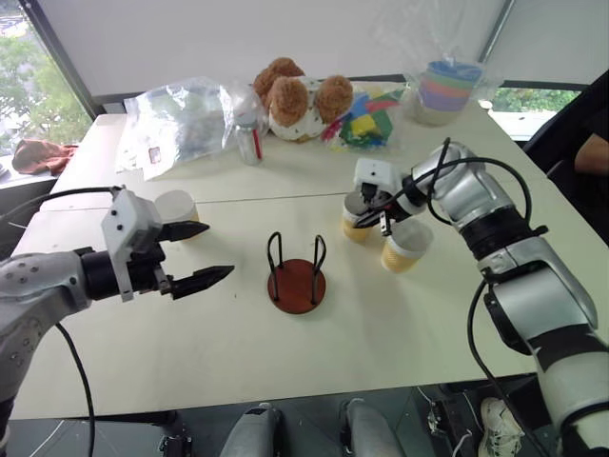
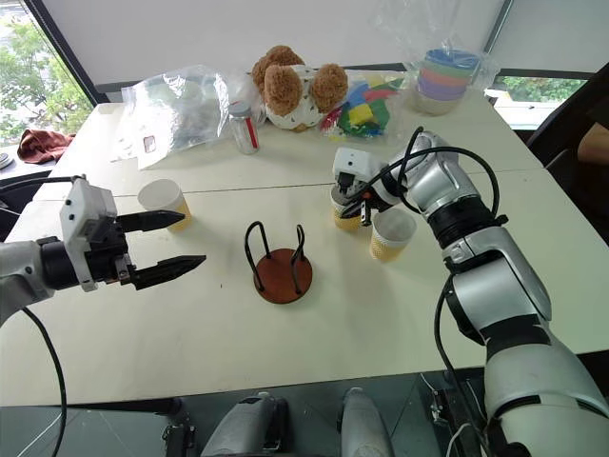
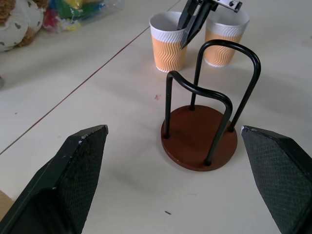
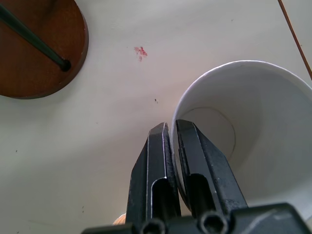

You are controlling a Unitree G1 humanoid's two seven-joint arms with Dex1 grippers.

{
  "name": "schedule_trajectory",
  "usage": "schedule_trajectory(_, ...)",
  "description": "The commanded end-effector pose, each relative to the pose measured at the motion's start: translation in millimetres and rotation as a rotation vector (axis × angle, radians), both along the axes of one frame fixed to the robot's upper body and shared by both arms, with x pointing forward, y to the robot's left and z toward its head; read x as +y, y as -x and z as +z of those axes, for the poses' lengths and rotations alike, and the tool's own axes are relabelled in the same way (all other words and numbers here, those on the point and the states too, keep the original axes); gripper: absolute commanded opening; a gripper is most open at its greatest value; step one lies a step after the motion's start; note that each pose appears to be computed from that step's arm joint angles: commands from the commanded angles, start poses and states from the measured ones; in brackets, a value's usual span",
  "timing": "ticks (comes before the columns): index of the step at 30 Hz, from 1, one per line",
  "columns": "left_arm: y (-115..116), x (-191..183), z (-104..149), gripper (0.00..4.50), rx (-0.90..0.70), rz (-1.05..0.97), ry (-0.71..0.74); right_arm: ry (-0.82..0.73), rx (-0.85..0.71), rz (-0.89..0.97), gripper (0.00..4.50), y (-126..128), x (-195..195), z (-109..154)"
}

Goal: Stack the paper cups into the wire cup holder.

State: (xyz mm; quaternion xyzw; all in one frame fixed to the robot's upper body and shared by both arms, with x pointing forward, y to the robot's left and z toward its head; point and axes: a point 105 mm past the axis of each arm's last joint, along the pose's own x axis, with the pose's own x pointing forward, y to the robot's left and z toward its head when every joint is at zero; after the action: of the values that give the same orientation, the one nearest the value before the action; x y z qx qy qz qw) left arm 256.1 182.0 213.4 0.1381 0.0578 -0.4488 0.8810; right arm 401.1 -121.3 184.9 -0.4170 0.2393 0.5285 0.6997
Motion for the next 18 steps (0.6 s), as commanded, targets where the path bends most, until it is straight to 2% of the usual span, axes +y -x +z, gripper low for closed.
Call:
schedule_trajectory(1,0.8,-2.0,7.7,4.50,-0.041,-0.011,-0.010,-0.021,-0.120,0.032,0.06,-4.7,2.4,37.3)
schedule_trajectory(4,1.9,-0.5,8.5,4.50,-0.026,-0.021,-0.017,-0.025,-0.230,0.064,0.06,-7.8,-0.6,71.4)
schedule_trajectory(6,4.1,0.2,8.7,4.50,-0.013,-0.036,-0.032,-0.054,-0.282,0.109,0.06,-2.8,2.0,103.8)
schedule_trajectory(8,4.1,2.3,10.9,4.50,-0.024,-0.037,-0.052,-0.101,-0.284,0.164,0.06,8.4,9.1,128.8)
schedule_trajectory(10,5.0,3.6,12.0,4.50,-0.023,-0.046,-0.085,-0.167,-0.239,0.284,0.06,35.2,26.4,150.2)
schedule_trajectory(12,7.0,2.6,12.6,4.50,-0.010,-0.061,-0.088,-0.198,-0.170,0.391,0.06,61.7,41.6,149.5)
schedule_trajectory(14,7.3,2.6,12.6,4.50,-0.007,-0.063,-0.090,-0.181,-0.112,0.472,0.06,82.9,49.1,135.9)
schedule_trajectory(18,5.0,4.3,11.1,4.50,-0.013,-0.051,-0.094,-0.199,-0.022,0.532,0.06,104.4,64.4,120.9)
